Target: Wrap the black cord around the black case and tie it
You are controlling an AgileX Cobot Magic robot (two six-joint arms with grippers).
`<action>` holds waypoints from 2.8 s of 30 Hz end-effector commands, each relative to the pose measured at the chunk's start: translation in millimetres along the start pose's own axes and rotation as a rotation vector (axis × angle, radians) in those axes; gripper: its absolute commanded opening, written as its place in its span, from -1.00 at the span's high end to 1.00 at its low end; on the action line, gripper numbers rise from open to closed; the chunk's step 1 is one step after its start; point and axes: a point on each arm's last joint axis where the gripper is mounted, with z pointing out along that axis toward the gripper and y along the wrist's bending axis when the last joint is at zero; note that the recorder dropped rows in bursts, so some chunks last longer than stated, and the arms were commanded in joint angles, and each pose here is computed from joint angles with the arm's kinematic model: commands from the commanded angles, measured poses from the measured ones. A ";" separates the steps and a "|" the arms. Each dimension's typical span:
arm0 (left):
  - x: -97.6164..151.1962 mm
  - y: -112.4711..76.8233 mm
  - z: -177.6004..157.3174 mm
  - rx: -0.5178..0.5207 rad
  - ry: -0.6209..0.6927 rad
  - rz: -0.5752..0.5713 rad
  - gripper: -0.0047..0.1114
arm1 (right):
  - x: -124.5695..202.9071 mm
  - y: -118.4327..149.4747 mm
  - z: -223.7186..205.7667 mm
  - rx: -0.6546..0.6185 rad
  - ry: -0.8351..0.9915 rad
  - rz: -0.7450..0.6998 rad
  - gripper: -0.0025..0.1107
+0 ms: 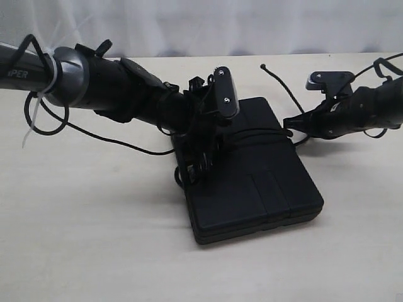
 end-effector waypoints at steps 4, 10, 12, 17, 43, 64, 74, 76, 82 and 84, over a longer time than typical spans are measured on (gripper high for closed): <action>-6.9 -3.6 -0.3 0.033 -0.057 -0.060 0.66 | 10.9 -0.8 -5.6 -0.001 0.078 -0.022 0.88; -5.6 -1.4 -0.1 0.009 -0.044 -0.063 0.92 | -6.8 0.1 -27.1 -0.004 0.009 -0.010 0.88; -5.0 0.2 -0.1 -0.009 -0.037 -0.073 0.92 | -12.8 0.4 -35.1 -0.005 -0.016 -0.010 0.88; -1.4 12.9 -1.3 -0.143 -0.024 -0.274 0.92 | -16.4 0.5 -45.4 -0.006 -0.055 0.006 0.88; 37.2 53.4 -39.7 0.015 -0.309 -0.782 0.92 | 1.1 9.7 -49.2 -0.025 -0.188 -0.142 0.88; 64.0 71.2 -50.8 -0.098 -0.257 -0.847 0.92 | 29.9 29.4 -66.5 -0.066 -0.146 -0.375 0.88; 69.0 73.8 -50.5 -0.148 -0.217 -0.856 0.92 | 30.0 30.9 -72.0 -0.069 -0.124 -0.435 0.88; 69.6 74.1 -50.5 -0.154 -0.213 -0.857 0.92 | 26.8 31.1 -76.5 -0.069 -0.140 -0.422 0.88; 68.1 73.1 -49.8 -0.147 -0.216 -0.854 0.92 | 25.7 45.0 -84.0 -0.097 -0.163 -0.452 0.88; 67.6 72.8 -49.6 -0.144 -0.218 -0.853 0.92 | 29.7 55.4 -84.8 -0.122 -0.165 -0.522 0.88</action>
